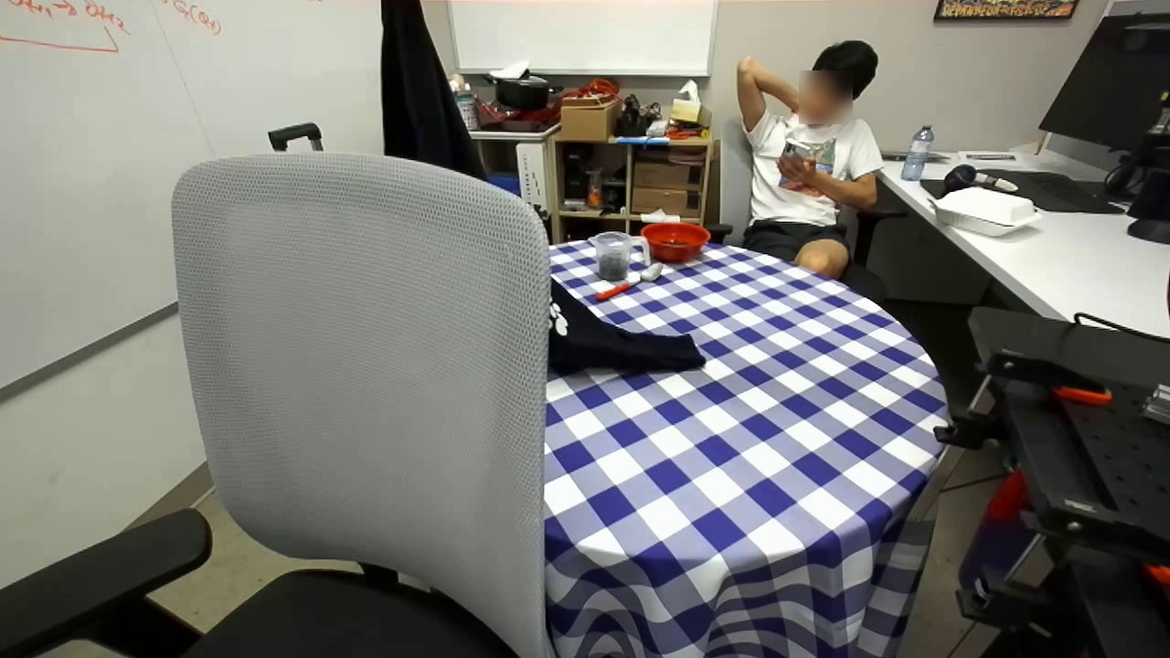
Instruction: Hang the black shirt on the backrest of the grey chair
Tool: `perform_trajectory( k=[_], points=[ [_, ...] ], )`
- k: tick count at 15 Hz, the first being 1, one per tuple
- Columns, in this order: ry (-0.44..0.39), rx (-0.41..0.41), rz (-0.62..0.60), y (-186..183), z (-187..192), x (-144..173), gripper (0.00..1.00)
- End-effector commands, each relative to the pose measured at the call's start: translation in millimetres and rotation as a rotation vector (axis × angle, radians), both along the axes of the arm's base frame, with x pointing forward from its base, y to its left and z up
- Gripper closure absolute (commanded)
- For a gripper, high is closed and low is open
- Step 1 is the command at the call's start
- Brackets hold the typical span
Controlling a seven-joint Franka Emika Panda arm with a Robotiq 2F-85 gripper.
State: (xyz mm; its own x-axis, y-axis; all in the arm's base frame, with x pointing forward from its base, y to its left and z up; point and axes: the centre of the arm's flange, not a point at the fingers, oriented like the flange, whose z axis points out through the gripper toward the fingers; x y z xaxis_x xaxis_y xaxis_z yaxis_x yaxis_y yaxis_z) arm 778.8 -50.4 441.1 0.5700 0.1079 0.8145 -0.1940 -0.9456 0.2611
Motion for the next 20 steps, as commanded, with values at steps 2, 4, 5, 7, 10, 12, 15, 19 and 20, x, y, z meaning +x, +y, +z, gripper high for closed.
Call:
perform_trajectory(
  k=[2,4,5,7,10,12,15,19,20],
  points=[
    [-0.074,-0.031,0.034,44,69,7,0.99],
    [-0.096,-0.054,0.059,69,95,6,0.99],
    [-0.107,-0.065,0.067,84,109,4,0.99],
    [-0.119,-0.089,0.095,112,137,-2,0.99],
    [-0.148,-0.136,0.123,151,181,-24,0.99],
    [-0.176,-0.163,0.137,172,208,-46,0.99],
    [-0.205,-0.195,0.181,205,228,-76,0.99],
    [-0.145,-0.241,0.325,269,199,-99,0.99],
    [-0.108,-0.251,0.369,286,182,-102,0.99]
  ],
)
